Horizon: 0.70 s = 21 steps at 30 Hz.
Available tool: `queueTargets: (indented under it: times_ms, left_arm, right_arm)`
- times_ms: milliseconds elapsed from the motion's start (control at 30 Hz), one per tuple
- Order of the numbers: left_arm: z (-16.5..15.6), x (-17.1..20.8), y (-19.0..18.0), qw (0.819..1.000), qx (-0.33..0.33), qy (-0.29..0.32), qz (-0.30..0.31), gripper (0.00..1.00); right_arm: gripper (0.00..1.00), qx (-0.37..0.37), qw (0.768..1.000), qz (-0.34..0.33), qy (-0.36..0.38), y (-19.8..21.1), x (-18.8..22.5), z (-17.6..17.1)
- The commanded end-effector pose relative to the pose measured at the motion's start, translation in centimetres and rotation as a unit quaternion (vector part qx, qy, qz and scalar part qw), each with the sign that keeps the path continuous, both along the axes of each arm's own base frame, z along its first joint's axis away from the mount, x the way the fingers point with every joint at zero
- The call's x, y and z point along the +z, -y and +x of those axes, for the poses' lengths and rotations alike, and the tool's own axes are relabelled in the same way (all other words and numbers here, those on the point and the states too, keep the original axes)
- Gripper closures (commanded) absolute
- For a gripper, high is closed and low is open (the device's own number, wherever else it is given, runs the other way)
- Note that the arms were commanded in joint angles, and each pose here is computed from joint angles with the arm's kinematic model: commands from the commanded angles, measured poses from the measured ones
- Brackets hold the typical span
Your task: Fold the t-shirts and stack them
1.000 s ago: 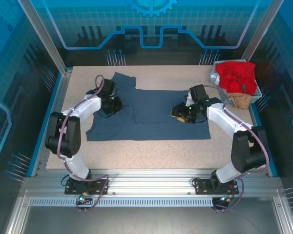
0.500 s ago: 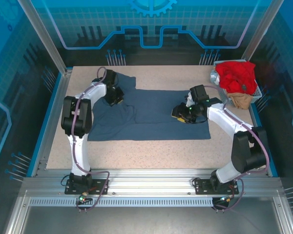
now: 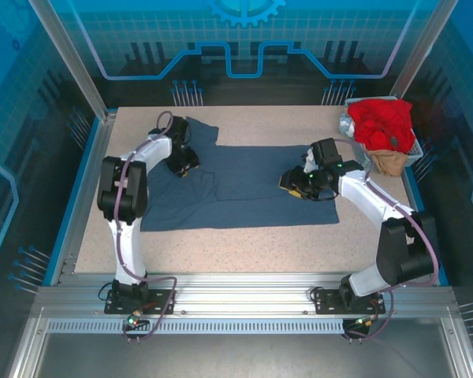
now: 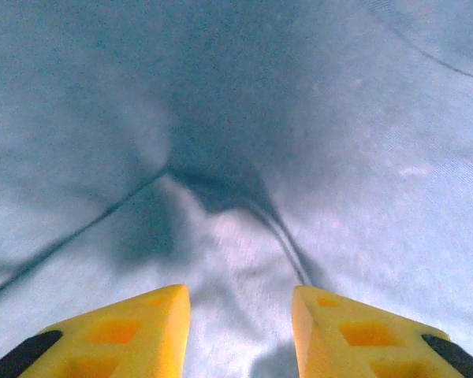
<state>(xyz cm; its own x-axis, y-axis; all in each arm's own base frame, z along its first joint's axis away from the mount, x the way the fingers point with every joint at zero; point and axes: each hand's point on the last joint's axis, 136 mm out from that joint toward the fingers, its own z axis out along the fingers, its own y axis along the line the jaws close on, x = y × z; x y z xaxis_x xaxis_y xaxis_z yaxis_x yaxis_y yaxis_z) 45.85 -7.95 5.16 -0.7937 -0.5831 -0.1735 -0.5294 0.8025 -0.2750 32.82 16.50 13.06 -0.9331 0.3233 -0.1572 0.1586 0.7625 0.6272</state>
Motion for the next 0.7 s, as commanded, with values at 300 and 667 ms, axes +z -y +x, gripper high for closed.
queueTargets:
  times_ms: [300,667]
  left_arm:
    - [-3.2,1.3,9.7,0.979,-0.191,-0.007,0.065,0.84]
    - [-2.1,-1.7,9.5,0.962,-0.246,-0.043,0.107,0.82]
  right_arm:
    - [0.56,0.036,0.994,0.074,0.067,-2.1,3.4,1.2]
    - [0.53,0.042,0.991,0.098,0.077,-2.5,4.0,1.0]
